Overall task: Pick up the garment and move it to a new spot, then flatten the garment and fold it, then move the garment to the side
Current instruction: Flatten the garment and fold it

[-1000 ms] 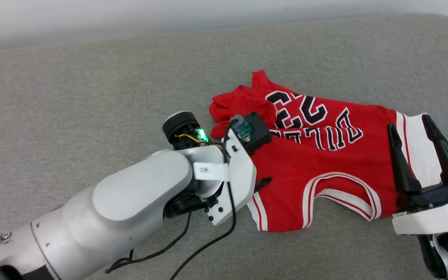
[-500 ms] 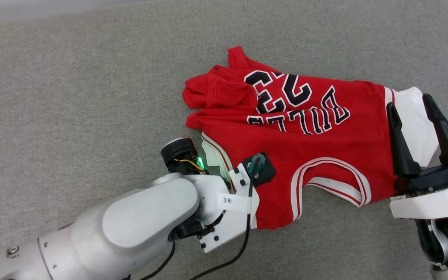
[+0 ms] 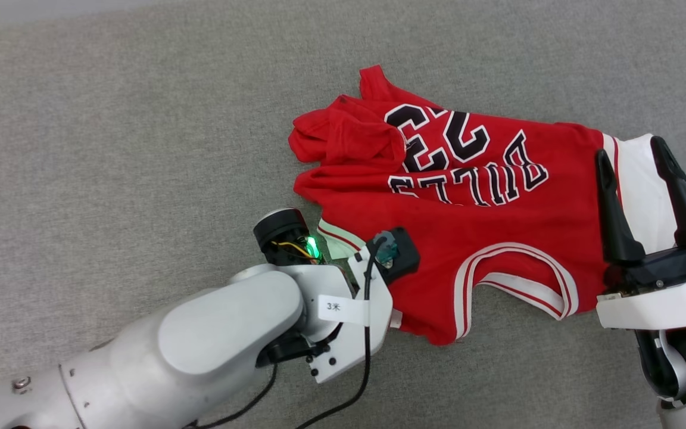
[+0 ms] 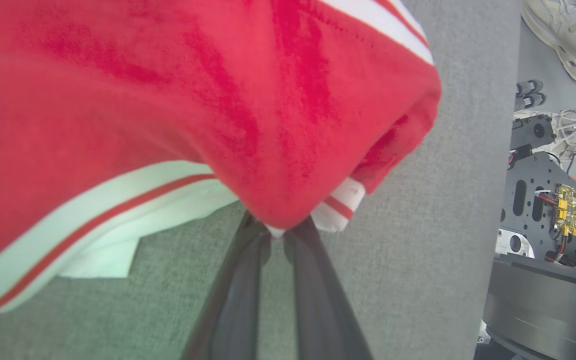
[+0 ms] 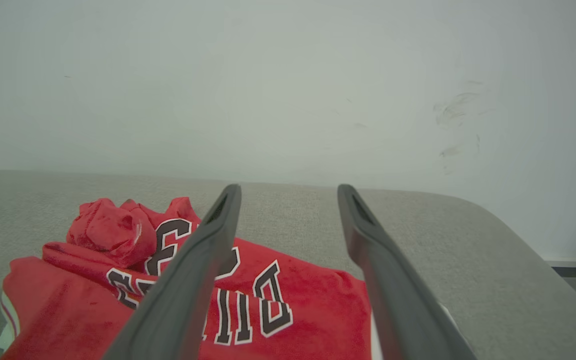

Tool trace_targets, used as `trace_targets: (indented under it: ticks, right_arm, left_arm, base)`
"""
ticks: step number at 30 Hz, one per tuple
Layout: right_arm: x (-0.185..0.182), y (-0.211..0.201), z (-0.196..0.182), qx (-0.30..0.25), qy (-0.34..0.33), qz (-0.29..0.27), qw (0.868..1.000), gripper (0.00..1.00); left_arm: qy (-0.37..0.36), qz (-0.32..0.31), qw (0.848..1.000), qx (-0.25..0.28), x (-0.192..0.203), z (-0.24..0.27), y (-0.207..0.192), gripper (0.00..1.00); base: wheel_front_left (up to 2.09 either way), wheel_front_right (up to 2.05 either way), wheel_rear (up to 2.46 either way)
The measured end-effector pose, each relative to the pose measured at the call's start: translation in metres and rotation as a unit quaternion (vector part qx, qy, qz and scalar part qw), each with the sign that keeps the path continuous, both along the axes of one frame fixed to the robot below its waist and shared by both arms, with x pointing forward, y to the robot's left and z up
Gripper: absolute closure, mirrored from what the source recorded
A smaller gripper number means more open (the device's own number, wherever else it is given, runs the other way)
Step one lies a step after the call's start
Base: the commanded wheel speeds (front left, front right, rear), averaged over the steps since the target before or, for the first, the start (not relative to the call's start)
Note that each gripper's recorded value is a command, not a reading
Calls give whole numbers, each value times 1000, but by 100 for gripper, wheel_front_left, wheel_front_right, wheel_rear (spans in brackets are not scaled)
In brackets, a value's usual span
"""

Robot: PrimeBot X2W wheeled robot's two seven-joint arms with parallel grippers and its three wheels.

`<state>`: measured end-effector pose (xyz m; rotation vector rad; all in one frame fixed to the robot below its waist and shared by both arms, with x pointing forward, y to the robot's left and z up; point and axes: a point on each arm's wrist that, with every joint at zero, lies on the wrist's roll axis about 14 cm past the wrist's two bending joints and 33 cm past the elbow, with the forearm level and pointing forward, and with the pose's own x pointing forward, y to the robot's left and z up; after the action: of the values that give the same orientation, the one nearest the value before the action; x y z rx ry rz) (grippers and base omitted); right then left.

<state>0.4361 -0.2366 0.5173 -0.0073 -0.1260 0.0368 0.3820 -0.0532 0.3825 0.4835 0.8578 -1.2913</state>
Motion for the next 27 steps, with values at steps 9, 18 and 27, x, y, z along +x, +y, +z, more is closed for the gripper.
trace_targets:
  ticks: [9, 18, 27]
  right_arm:
    - [-19, 0, 8, 8, -7, -5, 1000, 0]
    - [-21, 15, 8, 19, -8, 15, 1000, 0]
    - [-19, 30, 4, 18, -3, 38, 999, 0]
  left_arm:
    - [-108, 87, 983, -124, 46, 60, 34, 100]
    - [-156, 261, 947, -106, 52, 71, 141, 100]
    - [-131, 382, 915, -9, 13, 30, 237, 100]
  base:
    - [0, 0, 0]
    - [0, 0, 0]
    - [0, 0, 0]
